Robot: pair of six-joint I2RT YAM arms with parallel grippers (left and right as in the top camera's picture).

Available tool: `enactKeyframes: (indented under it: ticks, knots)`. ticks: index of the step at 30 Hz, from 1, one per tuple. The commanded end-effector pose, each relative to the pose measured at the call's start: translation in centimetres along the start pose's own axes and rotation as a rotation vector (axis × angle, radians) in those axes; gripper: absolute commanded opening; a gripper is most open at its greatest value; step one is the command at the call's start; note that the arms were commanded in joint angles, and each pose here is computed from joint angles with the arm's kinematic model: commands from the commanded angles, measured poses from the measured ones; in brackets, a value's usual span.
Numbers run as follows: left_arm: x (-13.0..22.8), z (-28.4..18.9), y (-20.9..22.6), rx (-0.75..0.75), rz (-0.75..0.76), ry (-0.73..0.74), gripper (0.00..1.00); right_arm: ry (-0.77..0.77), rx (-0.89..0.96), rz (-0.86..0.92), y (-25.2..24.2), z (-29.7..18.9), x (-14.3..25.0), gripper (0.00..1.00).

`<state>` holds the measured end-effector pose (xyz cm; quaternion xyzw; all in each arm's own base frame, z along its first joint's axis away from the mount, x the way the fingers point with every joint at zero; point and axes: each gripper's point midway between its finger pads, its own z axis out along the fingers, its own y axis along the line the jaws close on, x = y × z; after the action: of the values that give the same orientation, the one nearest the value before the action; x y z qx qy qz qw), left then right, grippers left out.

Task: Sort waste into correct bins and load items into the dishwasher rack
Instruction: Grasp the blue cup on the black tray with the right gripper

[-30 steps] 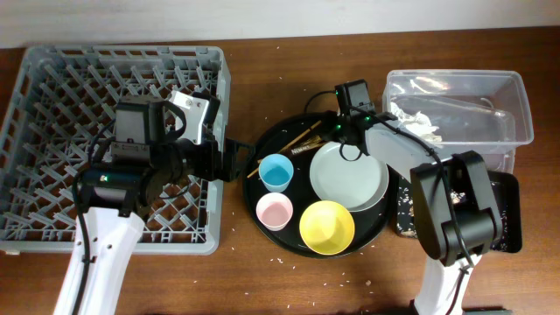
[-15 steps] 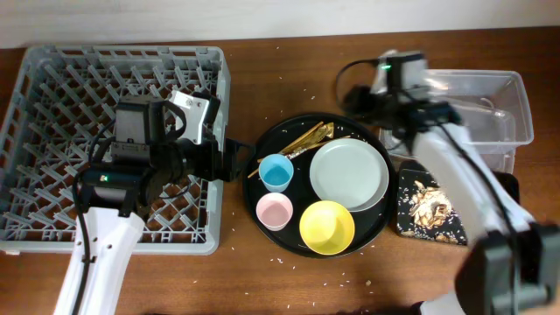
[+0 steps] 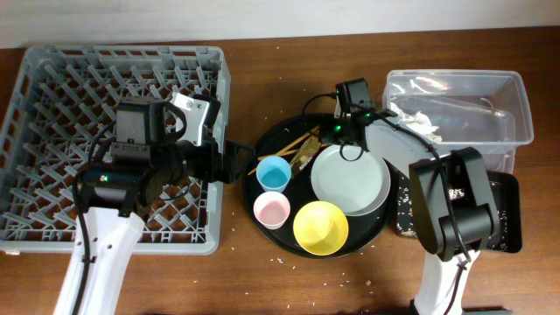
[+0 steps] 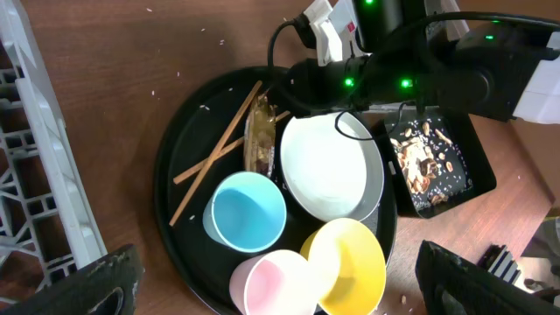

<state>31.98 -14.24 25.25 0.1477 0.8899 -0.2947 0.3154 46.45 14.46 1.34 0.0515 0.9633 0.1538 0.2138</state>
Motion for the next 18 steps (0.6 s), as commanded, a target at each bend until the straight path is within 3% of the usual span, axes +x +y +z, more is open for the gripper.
enactKeyframes:
  ticks: [1, 7, 8, 11, 12, 13, 16, 18]
  knots:
    - [-0.5, -0.3, -0.4, 0.013, 0.02, -0.014, 0.99, -0.038, -0.025, 0.023, -0.3, -1.5, -1.6, 0.04]
    - [-0.5, -0.3, -0.3, 0.009, 0.02, -0.015, 0.99, -0.221, -0.164, 0.025, 1.9, -11.1, -6.9, 0.04]
    - [-0.5, -0.3, -0.3, 0.009, 0.02, -0.015, 0.99, -0.29, -0.166, 0.033, 1.5, -14.7, -8.2, 0.04]
    - [-0.5, -0.3, -0.3, 0.009, 0.02, -0.014, 0.99, -0.338, -0.161, 0.049, 0.7, -18.1, -8.8, 0.04]
    - [-0.5, -0.3, -0.3, 0.009, 0.02, -0.015, 0.99, -0.272, -0.147, 0.054, 0.9, -17.1, -7.2, 0.31]
    - [-0.5, -0.3, -0.3, 0.009, 0.02, -0.015, 0.99, -0.213, -0.134, 0.053, 1.1, -15.7, -5.8, 0.51]
    - [-0.5, -0.3, -0.3, 0.01, 0.02, -0.014, 0.99, -0.071, -0.069, 0.048, 2.3, -8.6, -2.3, 0.61]
    - [-0.5, -0.3, -0.3, 0.01, 0.019, -0.014, 0.99, -0.067, 0.026, 0.032, 1.4, -4.7, -1.5, 0.65]
